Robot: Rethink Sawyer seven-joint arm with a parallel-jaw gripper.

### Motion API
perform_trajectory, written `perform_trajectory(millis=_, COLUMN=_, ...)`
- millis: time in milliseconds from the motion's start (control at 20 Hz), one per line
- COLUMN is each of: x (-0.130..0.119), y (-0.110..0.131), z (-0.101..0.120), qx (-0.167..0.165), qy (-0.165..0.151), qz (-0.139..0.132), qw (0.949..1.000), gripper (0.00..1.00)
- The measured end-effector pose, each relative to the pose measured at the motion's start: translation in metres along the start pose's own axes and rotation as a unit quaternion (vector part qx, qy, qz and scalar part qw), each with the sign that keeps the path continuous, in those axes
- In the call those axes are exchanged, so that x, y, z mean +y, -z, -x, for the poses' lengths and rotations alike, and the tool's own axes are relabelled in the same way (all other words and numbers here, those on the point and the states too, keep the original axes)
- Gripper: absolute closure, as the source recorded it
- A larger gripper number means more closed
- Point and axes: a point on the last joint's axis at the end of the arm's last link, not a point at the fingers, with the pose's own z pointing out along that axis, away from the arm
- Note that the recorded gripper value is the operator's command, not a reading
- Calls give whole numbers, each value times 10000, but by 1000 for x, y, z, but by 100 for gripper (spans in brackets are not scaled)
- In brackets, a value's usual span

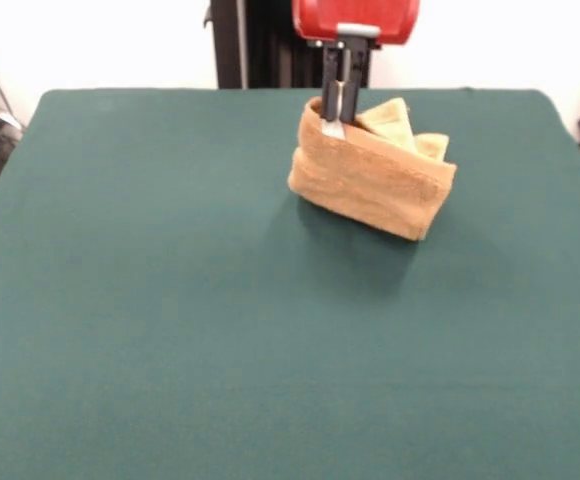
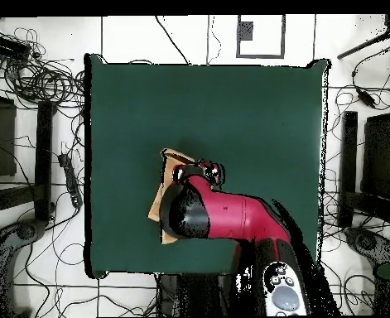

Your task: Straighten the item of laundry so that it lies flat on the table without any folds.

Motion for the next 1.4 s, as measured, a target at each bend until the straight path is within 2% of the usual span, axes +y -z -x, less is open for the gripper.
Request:
perform_trajectory(millis=300, x=-13, y=7, z=-14, qx=9, qy=303, qz=-12, qw=9995, gripper=100)
perform_trajectory(millis=400, x=-21, y=7, z=-23, qx=27, qy=492, qz=-74, qw=9988, gripper=100)
perform_trajectory(millis=750, x=-53, y=0, z=-32, qx=121, qy=542, qz=-201, qw=9983, gripper=100)
perform_trajectory(millis=1100, x=-84, y=-34, z=-28, qx=522, qy=287, qz=-91, qw=9982, gripper=100)
perform_trajectory(millis=1400, x=-99, y=-75, z=-5, qx=902, qy=149, qz=27, qw=9958, gripper=100)
